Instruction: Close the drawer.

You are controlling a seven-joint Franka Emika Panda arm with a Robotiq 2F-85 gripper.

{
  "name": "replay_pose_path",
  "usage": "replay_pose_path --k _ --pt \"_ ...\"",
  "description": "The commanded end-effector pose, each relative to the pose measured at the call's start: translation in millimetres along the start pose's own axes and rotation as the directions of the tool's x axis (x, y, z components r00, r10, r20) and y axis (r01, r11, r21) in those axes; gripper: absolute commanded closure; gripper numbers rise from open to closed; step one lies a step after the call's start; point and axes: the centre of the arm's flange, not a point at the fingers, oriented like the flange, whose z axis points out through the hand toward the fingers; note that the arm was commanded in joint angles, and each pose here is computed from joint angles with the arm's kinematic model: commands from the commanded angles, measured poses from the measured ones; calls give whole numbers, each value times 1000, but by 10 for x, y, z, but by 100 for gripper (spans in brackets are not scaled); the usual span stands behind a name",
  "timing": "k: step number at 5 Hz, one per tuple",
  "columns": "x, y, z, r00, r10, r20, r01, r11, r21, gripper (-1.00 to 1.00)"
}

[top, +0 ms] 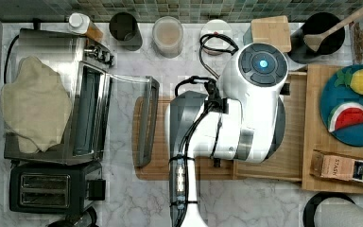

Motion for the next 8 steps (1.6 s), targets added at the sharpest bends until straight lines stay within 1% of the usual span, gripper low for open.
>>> replay_pose_path --k 1,2,3,4,5,6,7,8 --pt "-5 8 34 1000 2 7 -2 1000 -3 100" --pt "-29 177 201 996 -72 -55 74 997 31 100" --pt "-217 162 408 988 -125 -86 128 992 19 100" --pt "-409 -76 454 992 -120 -45 120 993 1 100" --pt "-622 -266 524 987 -155 -30 155 988 7 100" --pt "-675 -279 654 961 -272 -49 272 962 -4 100" --pt "-757 -225 733 922 -368 -116 371 929 1 100" --pt "-673 -276 835 888 -452 -80 453 892 -4 100"
